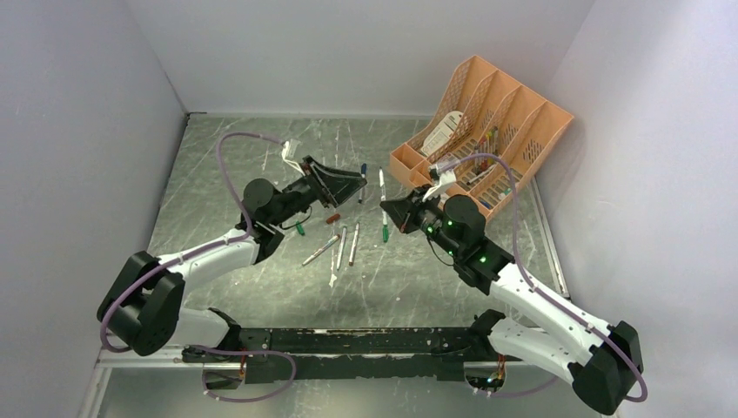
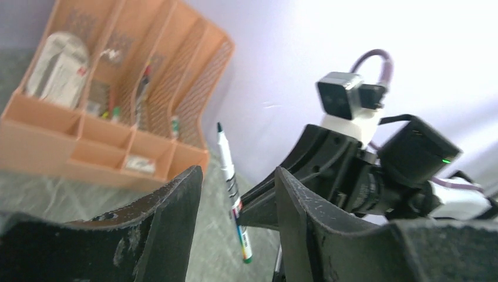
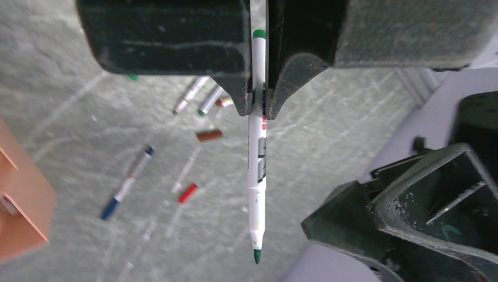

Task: Insert the pens into the pen caps

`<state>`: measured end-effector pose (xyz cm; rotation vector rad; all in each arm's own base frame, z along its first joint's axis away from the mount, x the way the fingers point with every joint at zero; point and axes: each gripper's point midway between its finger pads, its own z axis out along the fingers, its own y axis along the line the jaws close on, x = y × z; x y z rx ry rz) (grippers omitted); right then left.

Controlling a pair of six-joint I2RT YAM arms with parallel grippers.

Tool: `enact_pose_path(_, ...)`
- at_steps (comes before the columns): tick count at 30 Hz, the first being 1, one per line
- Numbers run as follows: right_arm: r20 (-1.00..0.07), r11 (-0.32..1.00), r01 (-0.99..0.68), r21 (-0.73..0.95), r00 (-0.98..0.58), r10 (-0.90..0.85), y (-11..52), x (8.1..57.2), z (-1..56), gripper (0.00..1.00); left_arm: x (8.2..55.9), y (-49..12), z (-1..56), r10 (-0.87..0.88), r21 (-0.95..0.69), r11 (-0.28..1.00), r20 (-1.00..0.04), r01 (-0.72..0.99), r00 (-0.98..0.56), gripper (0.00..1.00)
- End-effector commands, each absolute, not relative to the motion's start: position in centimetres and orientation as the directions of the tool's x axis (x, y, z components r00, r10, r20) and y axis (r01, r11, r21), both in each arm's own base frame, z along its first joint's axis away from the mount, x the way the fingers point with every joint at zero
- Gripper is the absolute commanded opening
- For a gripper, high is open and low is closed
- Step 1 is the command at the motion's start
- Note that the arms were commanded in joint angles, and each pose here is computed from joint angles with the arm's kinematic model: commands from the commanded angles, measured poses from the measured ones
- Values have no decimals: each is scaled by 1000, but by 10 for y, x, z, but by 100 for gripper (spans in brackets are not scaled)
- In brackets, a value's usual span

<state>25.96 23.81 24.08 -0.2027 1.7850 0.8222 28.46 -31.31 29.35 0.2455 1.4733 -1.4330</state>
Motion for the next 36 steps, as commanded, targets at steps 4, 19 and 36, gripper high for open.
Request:
enact_pose_path(4,-906,570,-710,414,-258,336,261,239,310,0,238,-327,356,-517,-465,59,-771,883,-371,58)
enact_pose_path(19,-898,509,-752,420,-264,351,266,227,321,0,233,-351,353,-495,-473,29,-772,881,-398,38)
enact_pose_path(36,-901,593,-695,408,-202,383,243,232,334,0,244,-341,350,-497,-458,156,-802,875,-331,86)
